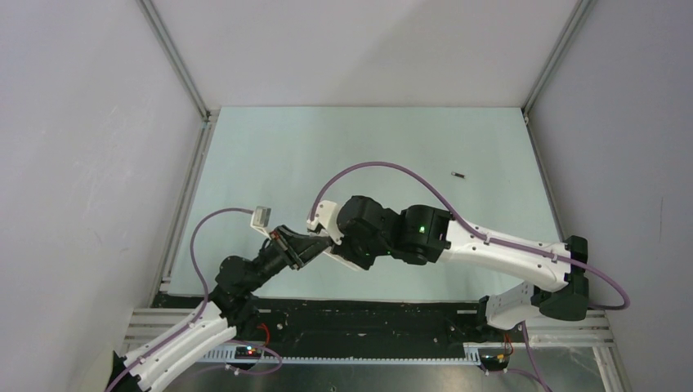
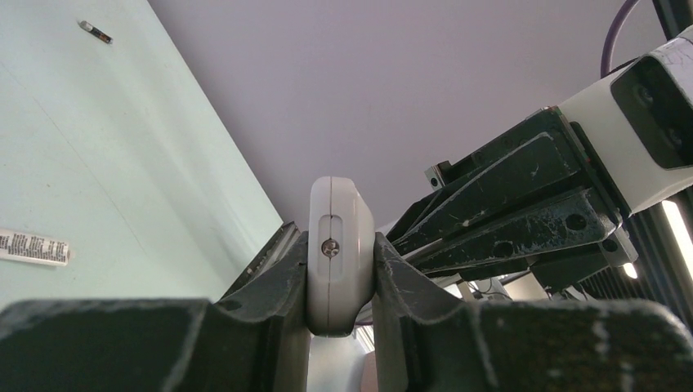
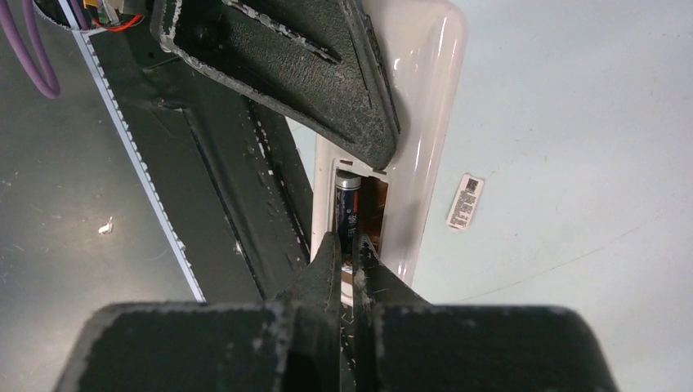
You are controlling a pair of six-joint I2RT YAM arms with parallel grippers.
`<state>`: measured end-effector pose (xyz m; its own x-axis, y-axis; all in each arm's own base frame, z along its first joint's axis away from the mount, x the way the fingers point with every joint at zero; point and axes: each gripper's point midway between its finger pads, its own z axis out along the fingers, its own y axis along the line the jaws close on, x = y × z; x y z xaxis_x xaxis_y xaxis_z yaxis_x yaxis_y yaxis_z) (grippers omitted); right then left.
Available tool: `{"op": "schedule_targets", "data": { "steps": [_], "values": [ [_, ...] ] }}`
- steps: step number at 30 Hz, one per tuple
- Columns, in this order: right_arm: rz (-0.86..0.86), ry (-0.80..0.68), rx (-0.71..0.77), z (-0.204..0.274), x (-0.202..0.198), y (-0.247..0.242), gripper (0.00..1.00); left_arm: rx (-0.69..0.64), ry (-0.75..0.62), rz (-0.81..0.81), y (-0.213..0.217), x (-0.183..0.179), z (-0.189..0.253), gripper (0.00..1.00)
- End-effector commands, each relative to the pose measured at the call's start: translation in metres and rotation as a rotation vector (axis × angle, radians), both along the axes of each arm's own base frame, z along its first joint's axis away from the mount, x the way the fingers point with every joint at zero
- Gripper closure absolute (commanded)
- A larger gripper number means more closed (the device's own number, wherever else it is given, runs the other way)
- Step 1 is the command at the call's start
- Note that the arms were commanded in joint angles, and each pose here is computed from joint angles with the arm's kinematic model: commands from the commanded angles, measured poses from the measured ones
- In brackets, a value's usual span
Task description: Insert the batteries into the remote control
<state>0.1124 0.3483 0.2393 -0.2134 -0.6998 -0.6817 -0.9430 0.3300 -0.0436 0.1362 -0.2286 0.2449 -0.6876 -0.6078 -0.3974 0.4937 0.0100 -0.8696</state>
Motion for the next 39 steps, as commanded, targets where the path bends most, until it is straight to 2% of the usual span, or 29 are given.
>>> {"op": "schedule_targets", "data": {
  "steps": [1,7,11,23,33,39],
  "values": [
    [0.059,-0.018,0.075,0.002,-0.001,0.028,0.97,-0.241,-0.169,-0.093,0.016,-0.034,0.098,1.00],
    [0.065,-0.010,0.087,0.003,-0.003,0.031,0.95,-0.241,-0.168,-0.090,0.016,-0.033,0.099,1.00],
    [0.046,-0.022,0.105,0.005,0.002,0.033,1.00,-0.245,-0.166,-0.094,0.016,-0.034,0.100,1.00],
    [0.012,-0.055,0.237,0.031,0.012,0.041,1.00,-0.268,-0.165,-0.105,0.018,-0.036,0.105,1.00],
    [0.041,0.004,0.207,0.016,0.005,0.045,1.00,-0.289,-0.173,-0.109,0.021,-0.039,0.112,1.00],
    [0.039,0.014,0.200,0.014,0.004,0.045,0.93,-0.297,-0.178,-0.108,0.022,-0.040,0.116,1.00]
  ]
}}
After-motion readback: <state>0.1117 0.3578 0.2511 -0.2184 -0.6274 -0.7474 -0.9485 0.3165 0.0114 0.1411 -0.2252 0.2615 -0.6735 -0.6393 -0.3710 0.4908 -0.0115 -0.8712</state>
